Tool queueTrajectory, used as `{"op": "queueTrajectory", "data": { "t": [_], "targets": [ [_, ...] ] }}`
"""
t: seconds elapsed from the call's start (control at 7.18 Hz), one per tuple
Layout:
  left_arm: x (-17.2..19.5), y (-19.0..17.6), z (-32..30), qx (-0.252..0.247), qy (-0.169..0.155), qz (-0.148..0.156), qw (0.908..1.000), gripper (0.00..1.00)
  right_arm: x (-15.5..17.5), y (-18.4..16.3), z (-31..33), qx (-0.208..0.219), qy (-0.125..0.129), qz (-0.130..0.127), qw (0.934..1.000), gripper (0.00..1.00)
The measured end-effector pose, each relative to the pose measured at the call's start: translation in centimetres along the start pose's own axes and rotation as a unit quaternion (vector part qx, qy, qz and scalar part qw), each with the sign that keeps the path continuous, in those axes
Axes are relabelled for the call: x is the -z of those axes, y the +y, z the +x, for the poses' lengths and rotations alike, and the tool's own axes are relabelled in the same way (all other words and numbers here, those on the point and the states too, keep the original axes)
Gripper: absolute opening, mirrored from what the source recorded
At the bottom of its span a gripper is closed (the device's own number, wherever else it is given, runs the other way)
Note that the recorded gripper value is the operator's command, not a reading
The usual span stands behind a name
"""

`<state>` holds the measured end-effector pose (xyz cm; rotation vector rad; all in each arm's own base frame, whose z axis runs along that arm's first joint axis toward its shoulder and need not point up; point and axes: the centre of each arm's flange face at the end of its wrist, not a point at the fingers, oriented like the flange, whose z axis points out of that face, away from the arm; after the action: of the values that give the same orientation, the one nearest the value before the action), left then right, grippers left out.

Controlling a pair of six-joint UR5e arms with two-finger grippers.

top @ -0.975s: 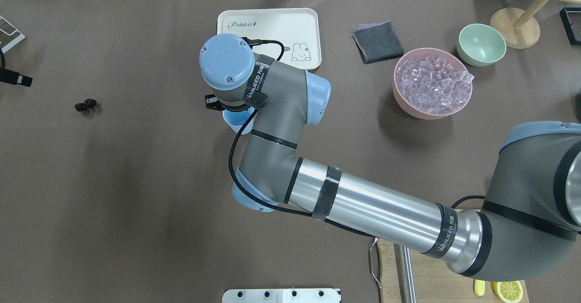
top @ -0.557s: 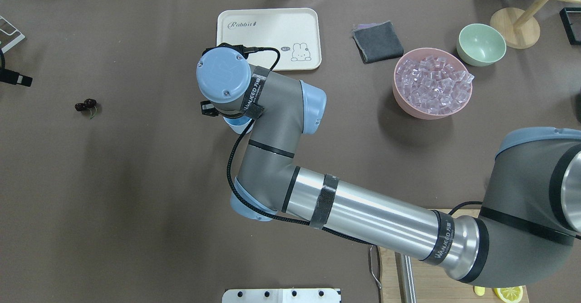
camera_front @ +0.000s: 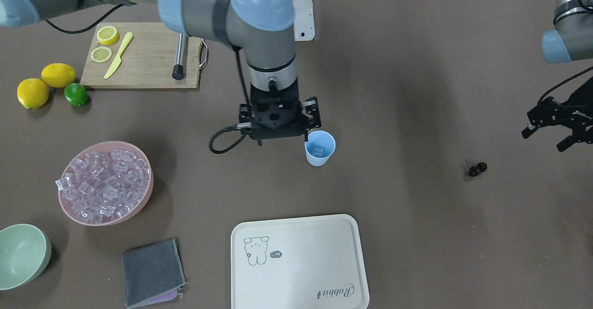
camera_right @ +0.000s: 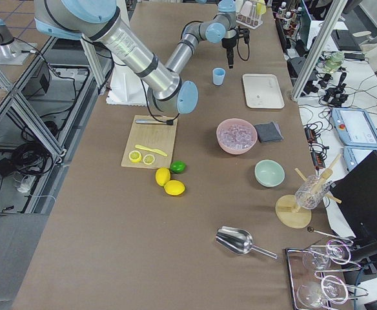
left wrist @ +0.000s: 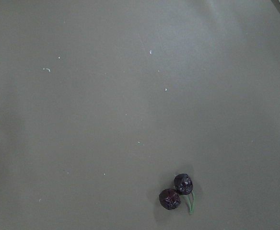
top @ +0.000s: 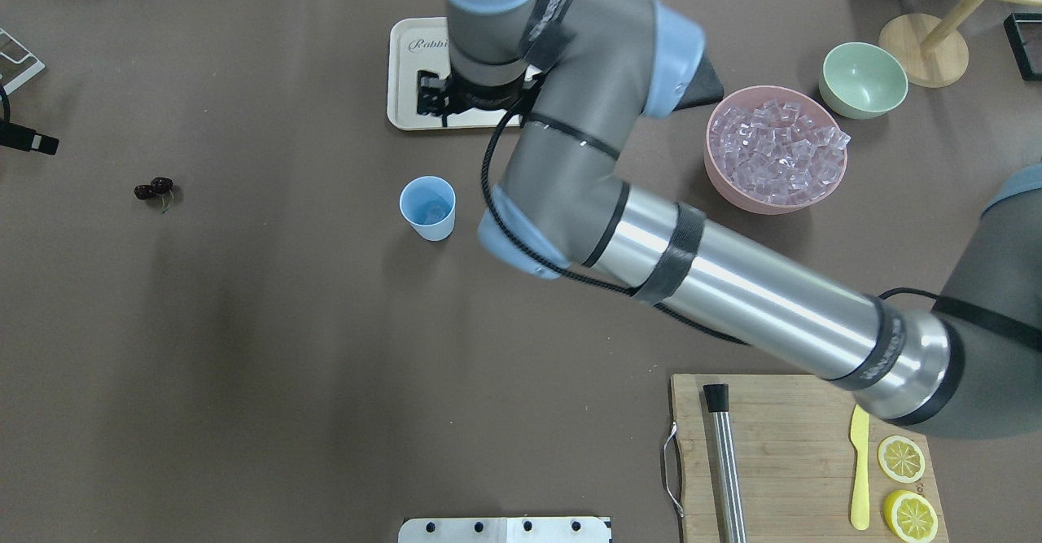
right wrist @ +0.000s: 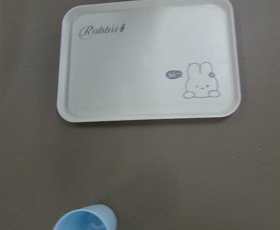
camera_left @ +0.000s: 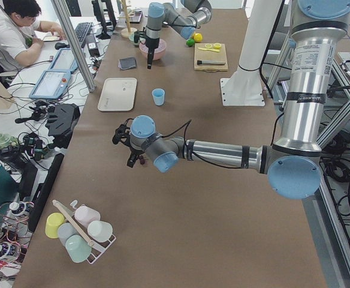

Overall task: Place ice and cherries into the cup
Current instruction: 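Drop the ice cube into the cup and withdraw the right gripper, then grasp a third ice cube from the pink bowl with the right gripper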

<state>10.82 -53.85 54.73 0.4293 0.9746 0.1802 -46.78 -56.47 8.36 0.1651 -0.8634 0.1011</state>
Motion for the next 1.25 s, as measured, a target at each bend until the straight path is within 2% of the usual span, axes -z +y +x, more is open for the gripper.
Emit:
{"op": "queueTrajectory", "data": {
  "t": [0.14,0.42,0.7,0.84,1.25],
  "targets": [
    [0.1,0.3,-0.1,-0.002,0.001,0.003,1.0000,0.98,1.5,-2.4,8.2,-0.035,-0.003,-0.017,0.9992,0.99],
    [0.3,1.8,-0.6,-0.008,0.004,0.008,0.9999,0.98,1.5,-4.9,23.5,-0.084,-0.017,-0.030,0.9959,0.97],
    [0.3,2.3,-0.8,-0.011,0.005,0.010,0.9999,0.98,-0.9,-3.5,36.3,-0.086,-0.028,-0.024,0.9956,0.98],
    [0.3,2.3,-0.8,-0.011,0.005,0.011,0.9999,0.98,-1.9,-2.3,39.7,-0.082,-0.037,-0.025,0.9957,0.97],
    [0.3,1.9,-0.6,-0.014,0.007,0.013,0.9998,0.98,-4.7,-1.8,44.4,-0.087,-0.024,-0.035,0.9953,0.97]
  ]
}}
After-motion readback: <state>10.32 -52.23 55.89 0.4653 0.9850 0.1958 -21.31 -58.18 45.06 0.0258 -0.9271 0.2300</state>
